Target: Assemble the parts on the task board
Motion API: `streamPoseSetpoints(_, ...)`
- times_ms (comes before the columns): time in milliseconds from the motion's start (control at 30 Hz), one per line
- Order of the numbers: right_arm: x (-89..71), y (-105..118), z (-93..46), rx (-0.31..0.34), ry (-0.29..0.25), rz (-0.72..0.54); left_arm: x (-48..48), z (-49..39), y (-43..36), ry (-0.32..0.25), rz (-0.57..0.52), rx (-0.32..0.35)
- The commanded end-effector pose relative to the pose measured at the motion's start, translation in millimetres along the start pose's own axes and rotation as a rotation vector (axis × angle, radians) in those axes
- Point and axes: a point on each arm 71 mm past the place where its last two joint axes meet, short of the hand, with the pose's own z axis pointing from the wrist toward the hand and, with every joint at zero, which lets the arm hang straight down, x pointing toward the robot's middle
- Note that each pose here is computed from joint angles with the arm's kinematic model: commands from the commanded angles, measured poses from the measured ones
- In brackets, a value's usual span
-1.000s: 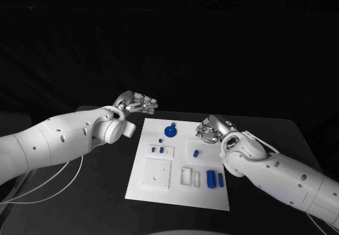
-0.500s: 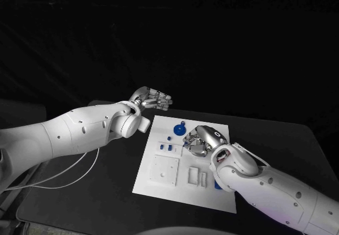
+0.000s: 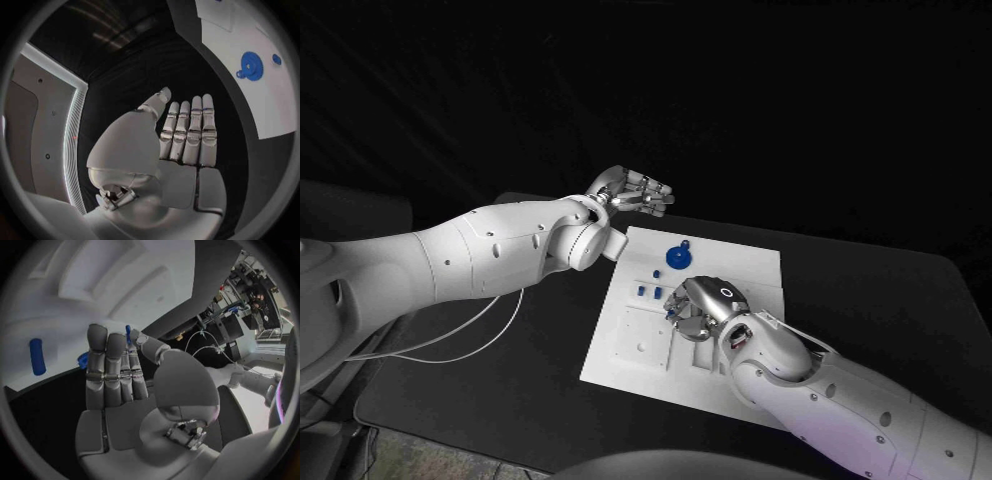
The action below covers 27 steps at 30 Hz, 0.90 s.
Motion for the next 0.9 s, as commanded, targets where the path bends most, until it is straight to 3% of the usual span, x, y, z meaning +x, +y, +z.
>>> streamPoseSetpoints(33, 3.8, 3.8, 0.3, -0.032, 0.008, -0.052, 2.4, 0.7, -3.0, -0.002, -0.007, 0.019)
streamPoseSetpoints(300, 13.7, 5.4, -1.2, -0.033, 0.025, -0.082, 5.9, 1.4, -3.7, 0.009, -0.01, 0.019)
streamPoseSetpoints(900, 22.8, 10.6, -3.6, -0.046, 0.05, -0.082, 3.4, 0.8, -2.2, 0.009, -0.01, 0.008)
